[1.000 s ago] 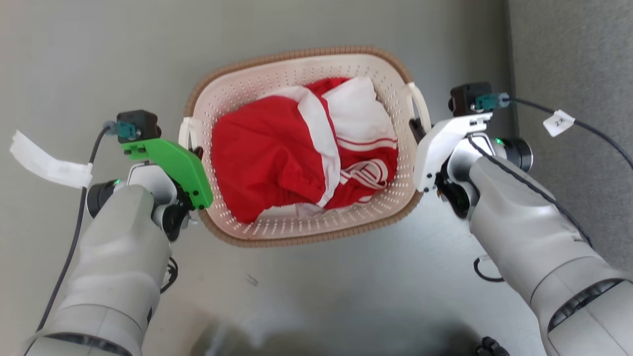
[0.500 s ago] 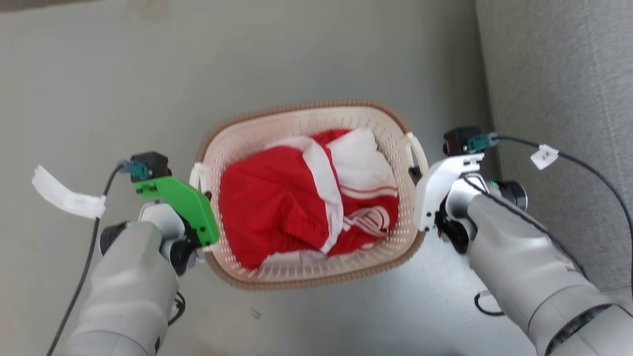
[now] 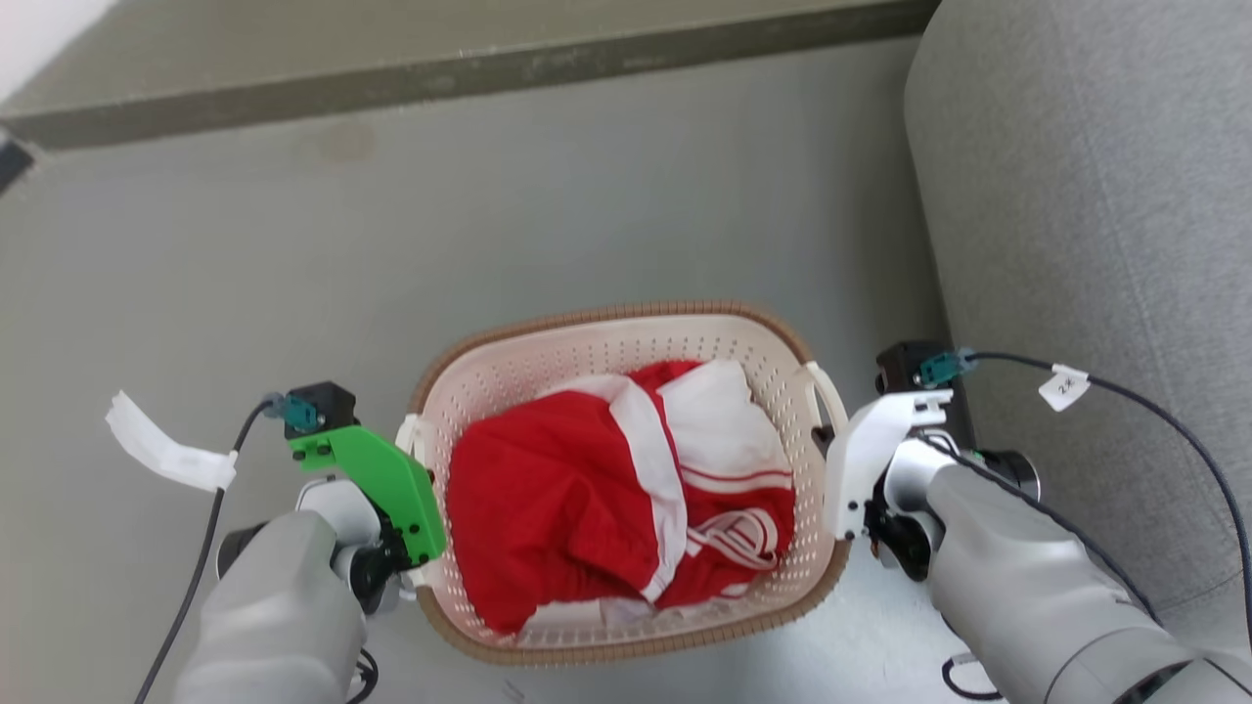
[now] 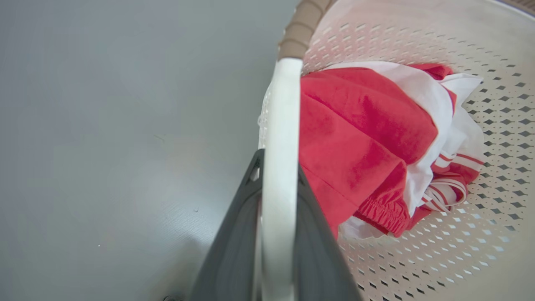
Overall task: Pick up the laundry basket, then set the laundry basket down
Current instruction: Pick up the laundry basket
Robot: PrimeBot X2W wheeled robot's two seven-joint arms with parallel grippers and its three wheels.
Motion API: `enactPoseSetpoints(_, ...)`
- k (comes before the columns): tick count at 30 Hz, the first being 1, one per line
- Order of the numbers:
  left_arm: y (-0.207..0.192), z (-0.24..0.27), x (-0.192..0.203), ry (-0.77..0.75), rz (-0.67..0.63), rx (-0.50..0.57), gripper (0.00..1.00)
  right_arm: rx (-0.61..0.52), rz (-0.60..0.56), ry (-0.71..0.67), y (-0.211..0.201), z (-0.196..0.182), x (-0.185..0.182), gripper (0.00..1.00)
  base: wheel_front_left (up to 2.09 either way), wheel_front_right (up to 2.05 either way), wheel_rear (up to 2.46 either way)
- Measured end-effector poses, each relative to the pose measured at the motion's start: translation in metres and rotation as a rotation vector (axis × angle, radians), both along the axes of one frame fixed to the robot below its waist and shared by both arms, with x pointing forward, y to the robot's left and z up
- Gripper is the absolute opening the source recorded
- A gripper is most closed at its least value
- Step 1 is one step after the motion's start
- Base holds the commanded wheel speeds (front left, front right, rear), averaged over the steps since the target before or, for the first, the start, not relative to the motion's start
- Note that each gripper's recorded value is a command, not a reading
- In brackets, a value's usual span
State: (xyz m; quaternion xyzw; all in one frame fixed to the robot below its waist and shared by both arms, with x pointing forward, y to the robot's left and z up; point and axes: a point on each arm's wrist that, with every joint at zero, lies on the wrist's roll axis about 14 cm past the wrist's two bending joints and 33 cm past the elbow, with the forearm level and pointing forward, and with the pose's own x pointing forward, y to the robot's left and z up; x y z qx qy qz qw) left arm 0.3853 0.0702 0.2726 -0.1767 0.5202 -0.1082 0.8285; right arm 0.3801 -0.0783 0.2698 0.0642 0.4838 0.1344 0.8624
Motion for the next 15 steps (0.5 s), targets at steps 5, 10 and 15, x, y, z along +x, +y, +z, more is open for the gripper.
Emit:
enactPoseSetpoints(5,0.0,0.011,-0.007,-0.007,0.007,-0.007,0.0,0.006,0.001,-0.007,0.0,0.01,-0.009,0.0,0.0,0.0,0.0)
enactPoseSetpoints(10,-0.001,0.02,-0.015,-0.017,0.003,-0.011,0.0,0.006,0.003,-0.017,0.0,0.019,-0.016,0.0,0.0,0.0,0.0)
enactPoseSetpoints(15,-0.001,0.028,-0.021,-0.028,-0.002,-0.01,0.0,0.009,0.003,-0.023,-0.001,0.026,-0.023,0.0,0.0,0.0,0.0)
